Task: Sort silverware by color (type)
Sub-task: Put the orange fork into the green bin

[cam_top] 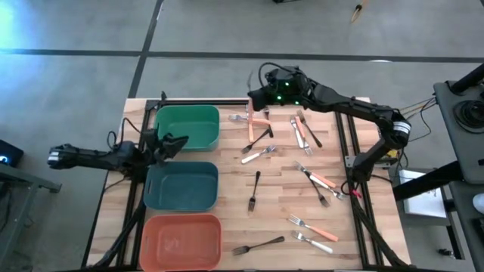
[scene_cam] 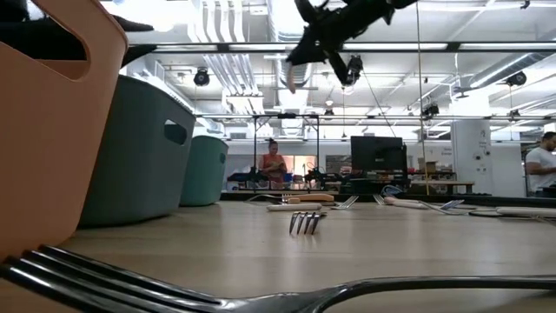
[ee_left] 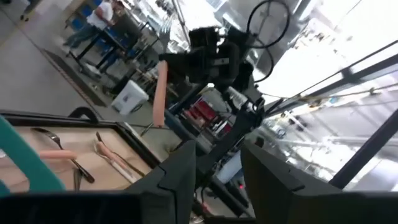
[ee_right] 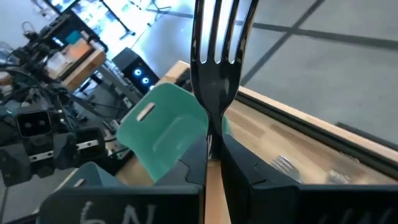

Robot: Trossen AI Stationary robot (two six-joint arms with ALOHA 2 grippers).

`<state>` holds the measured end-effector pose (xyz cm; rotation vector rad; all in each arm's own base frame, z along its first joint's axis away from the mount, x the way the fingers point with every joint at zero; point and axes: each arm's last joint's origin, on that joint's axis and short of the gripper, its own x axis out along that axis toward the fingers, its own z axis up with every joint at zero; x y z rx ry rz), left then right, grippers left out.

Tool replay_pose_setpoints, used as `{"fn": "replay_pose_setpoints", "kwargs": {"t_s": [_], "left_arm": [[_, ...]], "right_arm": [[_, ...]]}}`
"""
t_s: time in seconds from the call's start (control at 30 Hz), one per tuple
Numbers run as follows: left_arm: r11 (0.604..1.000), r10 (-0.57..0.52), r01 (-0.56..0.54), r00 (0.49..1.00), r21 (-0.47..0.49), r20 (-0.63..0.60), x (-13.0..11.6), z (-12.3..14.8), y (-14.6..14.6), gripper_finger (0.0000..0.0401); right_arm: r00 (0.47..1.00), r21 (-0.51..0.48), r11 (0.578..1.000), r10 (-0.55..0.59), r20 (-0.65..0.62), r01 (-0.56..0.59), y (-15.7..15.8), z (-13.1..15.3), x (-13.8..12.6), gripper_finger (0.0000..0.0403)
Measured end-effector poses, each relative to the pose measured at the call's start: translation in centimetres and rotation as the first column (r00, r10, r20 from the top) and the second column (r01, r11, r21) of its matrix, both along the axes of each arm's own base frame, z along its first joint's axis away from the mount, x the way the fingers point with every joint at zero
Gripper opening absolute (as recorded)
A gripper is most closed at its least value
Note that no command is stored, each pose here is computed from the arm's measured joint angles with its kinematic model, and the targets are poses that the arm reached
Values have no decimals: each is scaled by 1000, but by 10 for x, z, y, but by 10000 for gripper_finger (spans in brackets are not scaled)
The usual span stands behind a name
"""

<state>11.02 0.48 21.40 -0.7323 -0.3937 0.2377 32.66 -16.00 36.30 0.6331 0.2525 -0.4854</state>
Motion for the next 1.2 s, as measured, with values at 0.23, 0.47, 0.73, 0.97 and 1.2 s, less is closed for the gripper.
{"fn": "replay_pose_setpoints", "kwargs": {"t_s": [0.23, 0.47, 0.73, 0.97, 1.2], "left_arm": [[991, 91, -60, 957, 119, -274, 23, 43, 3, 112], [973, 190, -95, 846, 210, -498, 44, 87, 12, 112], [950, 265, -107, 775, 293, -574, 78, 99, 30, 112], [955, 174, -33, 867, 293, -467, 111, 94, 49, 112], [947, 189, -23, 844, 319, -501, 130, 88, 63, 112]], "right_arm": [[998, -44, 998, 51, 25, -50, -4, 17, 15, 14], [995, -89, 991, 102, 15, -100, -1, 18, 24, 14], [986, -194, 970, 160, 42, -149, 8, 20, 36, 14], [983, -250, 953, 182, 35, -168, 9, 18, 40, 14], [976, -358, 911, 220, 2, -204, 13, 20, 43, 14]]}}
